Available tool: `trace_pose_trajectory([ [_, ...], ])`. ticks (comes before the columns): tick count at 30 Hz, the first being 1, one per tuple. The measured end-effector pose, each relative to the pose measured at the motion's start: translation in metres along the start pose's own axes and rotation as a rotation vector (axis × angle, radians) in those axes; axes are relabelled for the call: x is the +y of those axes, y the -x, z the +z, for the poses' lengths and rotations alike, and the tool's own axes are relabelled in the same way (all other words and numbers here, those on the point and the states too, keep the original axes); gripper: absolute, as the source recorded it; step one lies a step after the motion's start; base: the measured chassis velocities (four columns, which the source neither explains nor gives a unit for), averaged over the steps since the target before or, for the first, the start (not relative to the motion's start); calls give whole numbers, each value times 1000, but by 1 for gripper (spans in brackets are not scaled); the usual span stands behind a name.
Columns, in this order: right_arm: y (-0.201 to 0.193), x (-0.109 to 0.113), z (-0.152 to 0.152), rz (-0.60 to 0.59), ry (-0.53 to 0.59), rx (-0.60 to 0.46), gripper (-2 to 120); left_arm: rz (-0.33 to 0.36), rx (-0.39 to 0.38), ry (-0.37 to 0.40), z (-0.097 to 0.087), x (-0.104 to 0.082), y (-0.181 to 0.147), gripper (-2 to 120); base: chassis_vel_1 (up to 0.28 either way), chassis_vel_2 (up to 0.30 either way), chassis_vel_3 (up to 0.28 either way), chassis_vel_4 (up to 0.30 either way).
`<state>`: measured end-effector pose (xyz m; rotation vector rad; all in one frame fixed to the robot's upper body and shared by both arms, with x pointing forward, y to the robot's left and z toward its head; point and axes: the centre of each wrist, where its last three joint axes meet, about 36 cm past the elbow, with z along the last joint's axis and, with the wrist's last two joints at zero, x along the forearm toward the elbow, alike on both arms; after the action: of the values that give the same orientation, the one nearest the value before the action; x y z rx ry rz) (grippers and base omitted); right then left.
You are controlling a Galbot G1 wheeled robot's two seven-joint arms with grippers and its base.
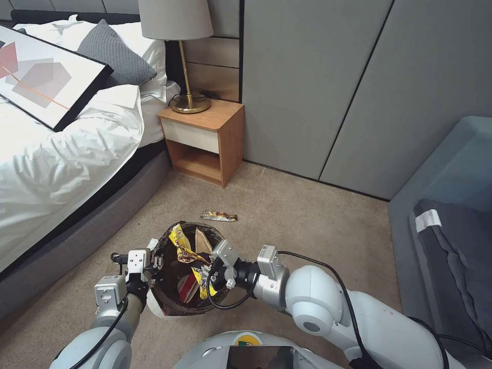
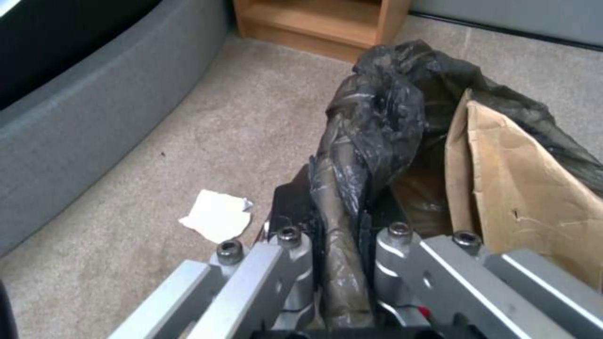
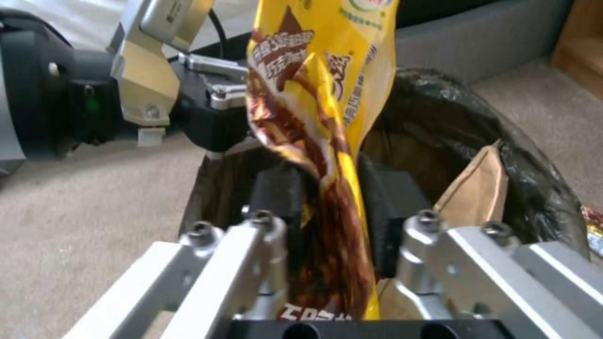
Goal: Pick up the trash bin, then pick up the garbage from the floor and place it into the trash bin.
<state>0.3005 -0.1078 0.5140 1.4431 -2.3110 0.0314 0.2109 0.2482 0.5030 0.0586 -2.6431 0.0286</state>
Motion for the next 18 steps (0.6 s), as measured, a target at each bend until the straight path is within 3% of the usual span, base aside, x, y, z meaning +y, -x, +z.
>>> trace_pose_trajectory([
  [6,1,0,1,5,1,4,44,1,-2,-3,0,0,0,7,0,0,0,0],
  [9,0,-1,-1,8,-4,9,61,2,-4,-4,-1,0,1,7,0,0,0,0],
  [11,-1,-1,-2,8,-4,10,63,2,-4,-4,-1,0,1,7,0,0,0,0],
  [18,-2,-5,-5,21,-7,5,92,3,-2,-3,-1,0,1,7,0,0,0,0],
])
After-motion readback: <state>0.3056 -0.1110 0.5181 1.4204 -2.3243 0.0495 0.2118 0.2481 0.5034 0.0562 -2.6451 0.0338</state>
